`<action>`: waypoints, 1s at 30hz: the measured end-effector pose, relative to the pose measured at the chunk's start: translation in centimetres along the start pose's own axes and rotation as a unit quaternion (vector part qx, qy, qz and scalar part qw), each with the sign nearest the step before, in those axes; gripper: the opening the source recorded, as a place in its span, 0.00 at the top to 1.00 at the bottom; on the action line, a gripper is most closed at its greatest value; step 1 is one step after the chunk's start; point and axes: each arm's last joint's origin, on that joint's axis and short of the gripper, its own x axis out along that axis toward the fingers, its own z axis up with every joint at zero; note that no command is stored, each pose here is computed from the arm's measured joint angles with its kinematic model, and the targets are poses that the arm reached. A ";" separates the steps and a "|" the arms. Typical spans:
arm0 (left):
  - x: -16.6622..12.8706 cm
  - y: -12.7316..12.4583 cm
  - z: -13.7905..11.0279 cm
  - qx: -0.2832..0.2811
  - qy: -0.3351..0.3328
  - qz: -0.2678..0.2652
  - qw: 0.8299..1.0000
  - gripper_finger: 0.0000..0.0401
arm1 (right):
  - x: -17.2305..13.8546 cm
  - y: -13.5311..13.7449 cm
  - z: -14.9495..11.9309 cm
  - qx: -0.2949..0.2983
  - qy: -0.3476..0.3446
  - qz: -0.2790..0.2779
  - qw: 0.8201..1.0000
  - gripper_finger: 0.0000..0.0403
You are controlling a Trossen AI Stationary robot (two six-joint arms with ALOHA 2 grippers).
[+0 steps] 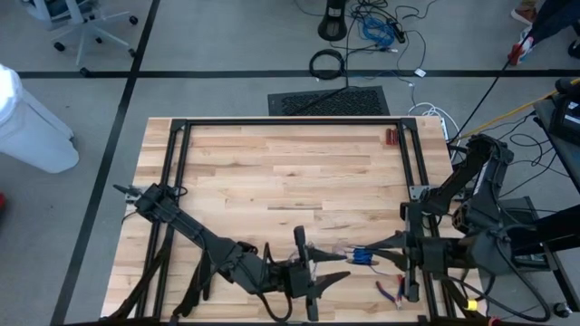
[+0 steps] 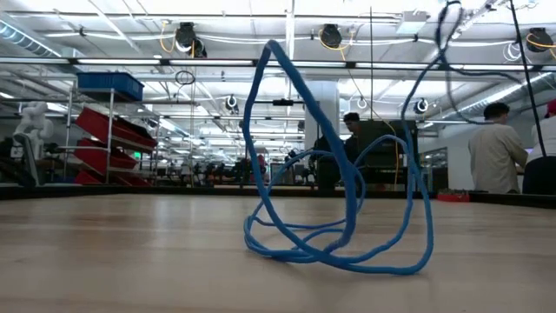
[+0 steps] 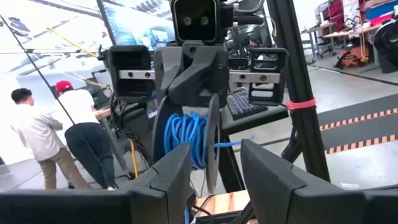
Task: Coil cords
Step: Coil the blue wire onto the black spool
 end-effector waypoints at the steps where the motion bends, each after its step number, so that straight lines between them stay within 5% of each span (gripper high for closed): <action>1: 0.1 0.1 0.0 0.000 0.000 0.001 1.000 0.63 | 0.1 0.0 0.0 0.001 0.000 -0.001 1.000 1.00; 12: 0.6 0.6 -0.5 0.007 0.011 0.006 1.000 0.65 | 0.8 0.0 -0.3 0.001 0.003 -0.001 1.000 1.00; 20: 0.5 0.6 -0.6 0.006 0.017 0.015 1.000 0.96 | 0.8 0.0 -0.3 0.002 0.004 -0.002 1.000 1.00; 30: 0.3 0.3 -0.9 -0.031 0.036 0.007 0.999 0.99 | 0.3 0.3 -0.7 -0.010 0.018 0.001 1.000 0.92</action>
